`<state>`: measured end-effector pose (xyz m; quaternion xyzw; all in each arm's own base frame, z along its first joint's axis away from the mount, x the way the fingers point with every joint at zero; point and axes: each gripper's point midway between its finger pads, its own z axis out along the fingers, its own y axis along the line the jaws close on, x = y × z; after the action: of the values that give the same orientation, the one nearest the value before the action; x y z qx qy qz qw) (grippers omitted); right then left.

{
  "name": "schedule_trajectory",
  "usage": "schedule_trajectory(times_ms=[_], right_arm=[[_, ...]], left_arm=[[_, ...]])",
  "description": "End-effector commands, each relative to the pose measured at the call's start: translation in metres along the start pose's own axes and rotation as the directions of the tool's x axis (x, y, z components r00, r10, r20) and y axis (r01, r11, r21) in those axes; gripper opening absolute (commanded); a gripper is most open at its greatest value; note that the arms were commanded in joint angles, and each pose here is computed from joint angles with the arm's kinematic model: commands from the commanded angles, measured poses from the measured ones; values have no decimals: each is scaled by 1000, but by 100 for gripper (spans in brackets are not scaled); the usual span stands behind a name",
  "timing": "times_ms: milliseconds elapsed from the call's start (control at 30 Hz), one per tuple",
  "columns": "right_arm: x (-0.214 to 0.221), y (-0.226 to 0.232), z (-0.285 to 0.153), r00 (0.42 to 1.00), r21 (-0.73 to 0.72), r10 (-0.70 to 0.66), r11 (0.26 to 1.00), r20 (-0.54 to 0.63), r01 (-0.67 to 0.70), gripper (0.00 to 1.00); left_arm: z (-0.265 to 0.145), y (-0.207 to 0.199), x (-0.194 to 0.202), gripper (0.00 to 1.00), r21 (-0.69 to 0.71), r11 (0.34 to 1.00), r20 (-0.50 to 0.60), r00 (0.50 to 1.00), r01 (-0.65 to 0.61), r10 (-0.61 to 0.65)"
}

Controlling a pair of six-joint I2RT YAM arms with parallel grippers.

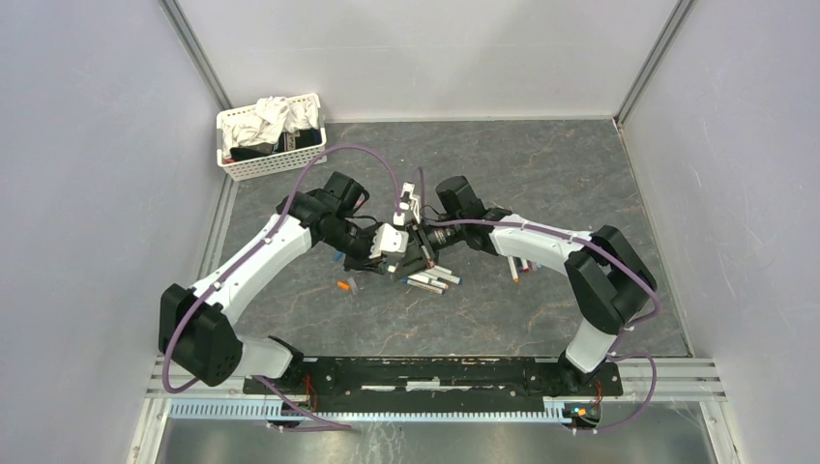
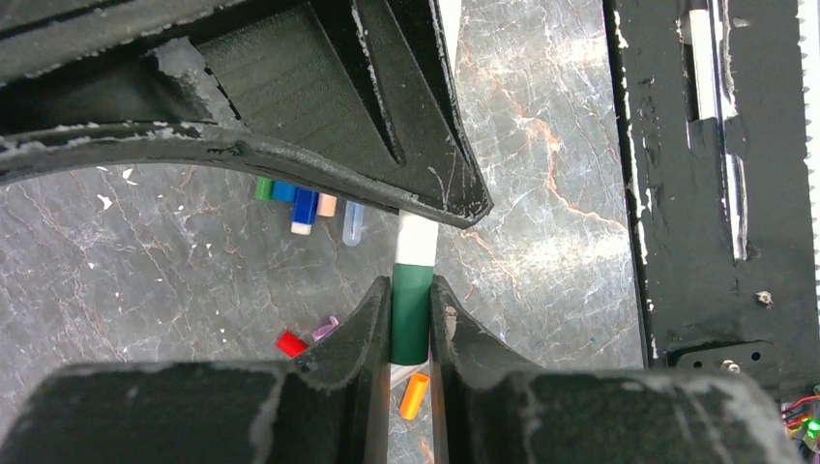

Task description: Open the pen caps

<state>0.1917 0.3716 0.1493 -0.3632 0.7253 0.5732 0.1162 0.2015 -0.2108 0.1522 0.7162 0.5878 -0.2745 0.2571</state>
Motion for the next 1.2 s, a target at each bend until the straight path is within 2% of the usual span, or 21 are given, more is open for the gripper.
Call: schedule_trajectory(times_ms=[0,267,400,467,533,633,733,767,867,967,1033,1167], right_arm=[[1,-4,-4,999,45,-35,998,-23,36,0],[39,-21,-32,998,156,-19,987,-55,27,0],[48,-33,-53,999,240,-14,970,-43,24,0],[48,-47,-68,1000,331,-13,943,-27,21,0],[47,-75,-92,1000,503,13,864,4,-13,0],[51,-120,-139,997,747,55,660,61,-82,0],[55,-144,-179,994,886,52,449,100,-113,0],[56,-149,-188,993,909,44,401,109,-118,0],[59,-159,-204,990,942,35,304,134,-138,0],[64,-168,-213,988,960,39,235,148,-153,0],[70,-176,-214,987,966,56,205,151,-160,1],[83,-186,-216,985,972,87,168,151,-164,8]], left_arm=[[-14,9,-1,2,-40,998,-32,999,-44,43],[-60,47,37,2,-104,995,-109,994,-3,-8],[-62,52,57,2,-128,992,-155,988,2,-22],[-56,57,64,2,-151,988,-158,987,14,-38],[-47,61,68,2,-170,984,-136,988,47,-71],[-32,67,76,2,-193,973,-98,984,127,-148],[-19,74,90,2,-220,952,-91,967,213,-238],[-14,74,96,2,-216,946,-98,959,242,-267],[-2,70,112,2,-206,932,-129,936,298,-328],[4,76,127,3,-253,912,-147,919,322,-365],[7,82,133,10,-285,894,-144,907,346,-396],[13,82,136,23,-283,885,-145,896,370,-421]])
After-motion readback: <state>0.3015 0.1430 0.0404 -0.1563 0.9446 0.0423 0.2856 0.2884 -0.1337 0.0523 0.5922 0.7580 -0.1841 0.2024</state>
